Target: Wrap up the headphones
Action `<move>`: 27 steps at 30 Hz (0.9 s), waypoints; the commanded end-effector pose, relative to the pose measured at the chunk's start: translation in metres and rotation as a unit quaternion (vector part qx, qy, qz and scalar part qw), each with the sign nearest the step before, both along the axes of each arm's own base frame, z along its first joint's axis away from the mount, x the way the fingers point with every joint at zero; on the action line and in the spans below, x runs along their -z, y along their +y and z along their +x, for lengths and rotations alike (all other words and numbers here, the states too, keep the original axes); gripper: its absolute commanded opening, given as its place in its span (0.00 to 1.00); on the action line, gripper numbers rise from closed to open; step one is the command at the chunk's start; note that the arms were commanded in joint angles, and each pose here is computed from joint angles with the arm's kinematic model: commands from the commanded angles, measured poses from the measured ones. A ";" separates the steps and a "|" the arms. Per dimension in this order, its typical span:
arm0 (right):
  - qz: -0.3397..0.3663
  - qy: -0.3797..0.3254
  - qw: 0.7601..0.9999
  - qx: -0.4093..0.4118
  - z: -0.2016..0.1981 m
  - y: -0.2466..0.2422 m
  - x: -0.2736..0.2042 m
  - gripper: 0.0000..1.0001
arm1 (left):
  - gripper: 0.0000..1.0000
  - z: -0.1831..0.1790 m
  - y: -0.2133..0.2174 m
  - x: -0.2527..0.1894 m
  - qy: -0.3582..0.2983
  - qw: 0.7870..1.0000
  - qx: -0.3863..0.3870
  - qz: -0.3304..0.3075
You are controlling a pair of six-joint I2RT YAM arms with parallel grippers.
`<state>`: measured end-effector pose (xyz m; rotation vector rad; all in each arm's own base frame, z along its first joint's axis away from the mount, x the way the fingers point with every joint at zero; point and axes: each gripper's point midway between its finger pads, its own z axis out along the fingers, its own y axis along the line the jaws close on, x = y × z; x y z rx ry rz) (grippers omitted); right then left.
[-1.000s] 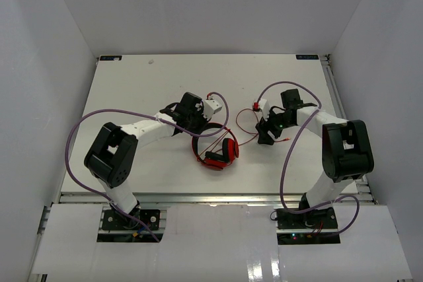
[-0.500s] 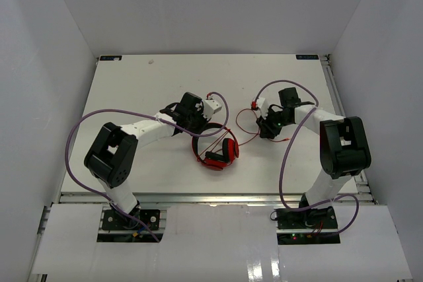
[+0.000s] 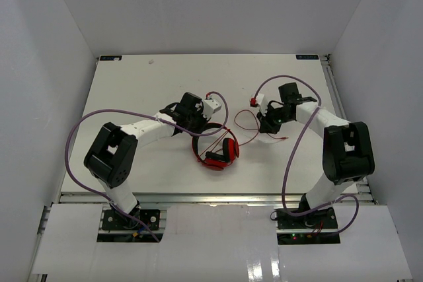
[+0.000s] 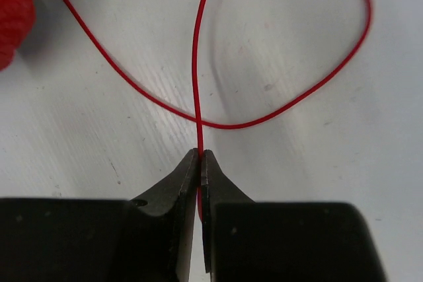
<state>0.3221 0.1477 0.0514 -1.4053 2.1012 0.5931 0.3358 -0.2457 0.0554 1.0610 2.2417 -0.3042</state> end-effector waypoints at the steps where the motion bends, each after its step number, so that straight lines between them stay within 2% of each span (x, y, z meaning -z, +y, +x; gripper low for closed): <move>1: 0.053 -0.102 0.992 -0.046 0.026 0.020 -0.107 0.08 | 0.00 -0.005 -0.008 -0.016 -0.008 1.000 0.012 -0.013; 10: 0.094 -0.178 0.975 -0.090 0.051 0.042 -0.229 0.08 | 0.00 -0.007 -0.011 -0.018 -0.005 1.000 0.014 -0.014; 20: 0.202 -0.248 0.945 -0.068 0.034 0.066 -0.361 0.08 | 0.00 -0.004 -0.018 -0.009 0.016 1.000 -0.005 -0.025; 23: 0.217 -0.252 0.942 -0.051 0.027 0.065 -0.383 0.08 | 0.00 -0.001 -0.018 -0.008 0.015 0.999 -0.022 -0.031; 27: 0.218 -0.257 0.941 -0.034 0.021 0.061 -0.390 0.08 | 0.00 -0.001 -0.021 -0.014 0.008 0.998 -0.027 -0.049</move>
